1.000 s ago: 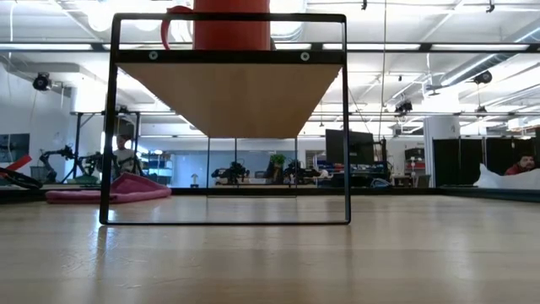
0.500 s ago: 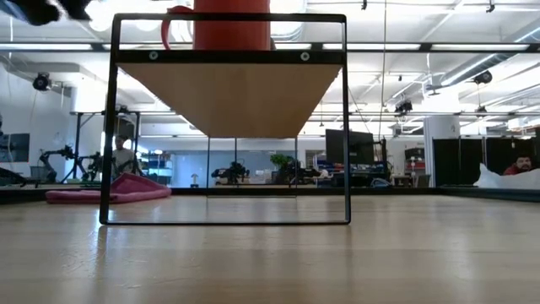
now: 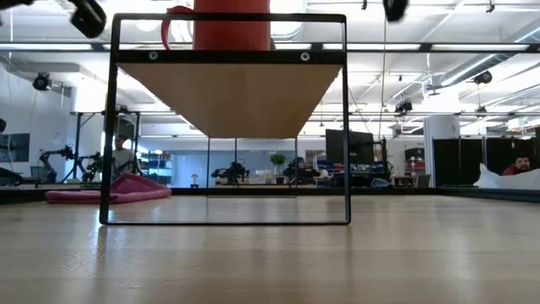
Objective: Stack small to large cups/mugs on shelf
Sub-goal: Return to Home Position
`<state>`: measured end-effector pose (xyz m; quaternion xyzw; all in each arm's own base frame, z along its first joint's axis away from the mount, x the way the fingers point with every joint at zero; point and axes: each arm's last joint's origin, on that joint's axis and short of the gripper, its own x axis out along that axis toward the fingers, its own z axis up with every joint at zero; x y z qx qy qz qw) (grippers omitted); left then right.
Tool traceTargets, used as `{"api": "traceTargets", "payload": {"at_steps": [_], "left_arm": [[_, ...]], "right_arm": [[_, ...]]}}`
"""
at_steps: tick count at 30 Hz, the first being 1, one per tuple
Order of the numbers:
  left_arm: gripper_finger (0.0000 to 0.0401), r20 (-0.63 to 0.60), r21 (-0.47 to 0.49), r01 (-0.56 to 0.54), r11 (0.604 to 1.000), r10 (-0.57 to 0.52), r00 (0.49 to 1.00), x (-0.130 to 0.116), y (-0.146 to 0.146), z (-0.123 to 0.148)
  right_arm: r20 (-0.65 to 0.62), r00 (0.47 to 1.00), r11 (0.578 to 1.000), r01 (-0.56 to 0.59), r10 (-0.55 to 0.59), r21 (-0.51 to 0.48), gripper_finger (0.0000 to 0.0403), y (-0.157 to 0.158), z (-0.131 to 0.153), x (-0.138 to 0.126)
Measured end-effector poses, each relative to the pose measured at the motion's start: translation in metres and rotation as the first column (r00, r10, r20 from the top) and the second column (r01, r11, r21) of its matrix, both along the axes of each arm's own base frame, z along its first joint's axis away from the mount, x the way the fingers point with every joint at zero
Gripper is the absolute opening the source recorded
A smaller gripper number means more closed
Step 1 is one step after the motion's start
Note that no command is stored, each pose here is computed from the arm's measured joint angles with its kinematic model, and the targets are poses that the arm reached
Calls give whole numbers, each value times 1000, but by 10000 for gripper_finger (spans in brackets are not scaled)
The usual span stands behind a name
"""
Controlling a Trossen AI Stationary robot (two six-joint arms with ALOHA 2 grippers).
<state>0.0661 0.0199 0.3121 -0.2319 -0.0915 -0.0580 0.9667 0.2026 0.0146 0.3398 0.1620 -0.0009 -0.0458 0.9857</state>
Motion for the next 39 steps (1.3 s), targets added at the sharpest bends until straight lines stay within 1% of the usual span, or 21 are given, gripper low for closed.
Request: {"api": "traceTargets", "payload": {"at_steps": [1,3,5,6,8,9,11,12,14,16,19,21,24,26,30,32,36,39], "left_arm": [[10,16,4,-29,1000,29,999,-5,-2,-2],[10,10,-14,-103,995,103,995,-14,-6,-10],[10,-34,-30,-161,987,159,987,-19,-6,-25],[10,-53,-36,-168,985,166,985,-19,-6,-32],[10,-79,-42,-159,986,155,985,-12,-3,-42],[10,-71,-37,-149,988,146,987,-10,-2,-45],[10,-6,-6,-131,991,131,991,-4,0,-42],[10,10,0,-123,992,123,992,-1,2,-46],[10,-16,-7,-111,994,111,994,9,6,-61],[10,5,6,-94,996,94,996,13,7,-69],[10,-54,-29,-68,997,67,996,19,7,-96],[10,-53,-49,-59,997,56,997,19,7,-106],[10,-88,-68,-58,996,52,995,21,8,-117],[10,-99,-72,-61,996,54,994,22,8,-118],[10,-237,-134,-78,988,45,970,23,8,-133],[10,-275,-169,-106,980,56,960,22,9,-136],[10,-322,-208,-125,970,53,945,22,9,-141],[10,-342,-219,-132,967,51,938,23,10,-142]], "right_arm": [[-5,1000,1000,5,-5,-1,63,-2,-8,-5],[27,999,1000,17,-17,4,63,-5,-20,-14],[85,996,999,32,-32,-3,63,-9,-29,-25],[116,993,999,41,-39,-10,63,-10,-32,-30],[147,988,998,58,-54,-22,63,-13,-42,-40],[156,986,998,59,-55,-25,63,-14,-46,-44],[155,986,998,63,-58,-26,63,-16,-57,-52],[155,987,998,54,-49,-27,63,-16,-62,-56],[159,987,999,20,-14,-32,63,-15,-74,-62],[177,984,999,-20,26,-34,63,-14,-87,-68],[241,970,999,-29,35,-28,63,-14,-108,-77],[293,955,999,-27,34,-29,63,-14,-120,-83],[321,947,999,-30,35,-19,63,-14,-135,-90],[305,951,999,-43,45,-15,63,-14,-143,-92],[206,975,996,-83,86,-21,63,-13,-152,-95],[149,985,997,-81,82,-9,63,-13,-158,-96],[47,996,997,-76,76,-5,63,-14,-169,-101],[14,997,998,-69,70,-11,63,-15,-173,-105]]}}
